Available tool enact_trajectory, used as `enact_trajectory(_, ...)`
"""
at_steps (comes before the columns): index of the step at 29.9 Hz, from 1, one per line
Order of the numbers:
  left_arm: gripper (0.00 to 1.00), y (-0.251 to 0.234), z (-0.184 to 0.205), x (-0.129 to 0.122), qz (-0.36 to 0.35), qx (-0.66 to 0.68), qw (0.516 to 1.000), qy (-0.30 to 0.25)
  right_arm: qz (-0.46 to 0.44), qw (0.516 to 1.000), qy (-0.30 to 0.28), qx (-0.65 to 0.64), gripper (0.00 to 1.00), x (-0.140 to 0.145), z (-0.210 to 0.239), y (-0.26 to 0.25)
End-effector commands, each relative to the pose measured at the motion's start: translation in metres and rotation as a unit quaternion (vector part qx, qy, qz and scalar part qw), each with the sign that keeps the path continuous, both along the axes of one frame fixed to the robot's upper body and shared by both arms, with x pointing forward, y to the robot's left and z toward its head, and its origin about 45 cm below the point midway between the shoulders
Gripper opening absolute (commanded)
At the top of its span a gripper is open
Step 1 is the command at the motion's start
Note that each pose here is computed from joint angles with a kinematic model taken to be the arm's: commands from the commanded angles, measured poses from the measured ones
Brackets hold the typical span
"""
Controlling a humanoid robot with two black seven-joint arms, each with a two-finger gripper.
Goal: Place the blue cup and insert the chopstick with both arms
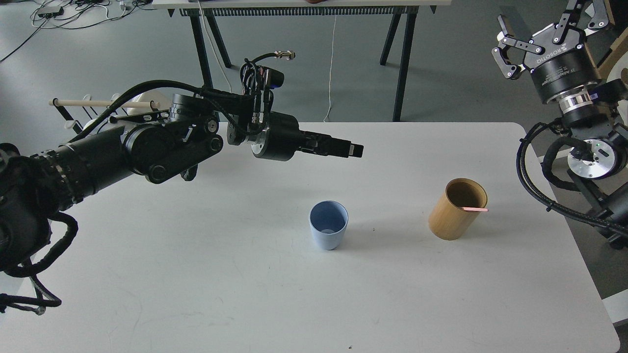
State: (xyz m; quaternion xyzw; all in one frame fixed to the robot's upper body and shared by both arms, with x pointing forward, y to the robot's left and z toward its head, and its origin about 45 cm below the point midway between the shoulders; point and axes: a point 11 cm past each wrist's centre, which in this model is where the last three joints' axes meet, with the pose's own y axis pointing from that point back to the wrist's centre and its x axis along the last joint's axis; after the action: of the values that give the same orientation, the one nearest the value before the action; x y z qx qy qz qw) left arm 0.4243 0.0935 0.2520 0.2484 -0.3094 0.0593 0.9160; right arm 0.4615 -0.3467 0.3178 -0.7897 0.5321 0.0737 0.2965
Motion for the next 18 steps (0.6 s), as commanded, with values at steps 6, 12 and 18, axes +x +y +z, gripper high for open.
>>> enact_trajectory(6,0.91,0.016,0.05,0.012,0.09,-0.249,0.963,0.051,0.078,0.981,-0.033,-0.173,0.99,-0.024,0.023,0.018)
enact_trajectory(12,0.91,0.047,0.065,0.012,0.126,-0.326,0.935,0.062,0.107,0.936,-0.057,-0.331,0.99,-0.042,0.052,0.007)
enact_trajectory(18,0.91,0.066,0.061,0.006,0.137,-0.332,0.931,0.064,0.075,0.898,-0.065,-0.428,0.96,-0.06,0.098,-0.037)
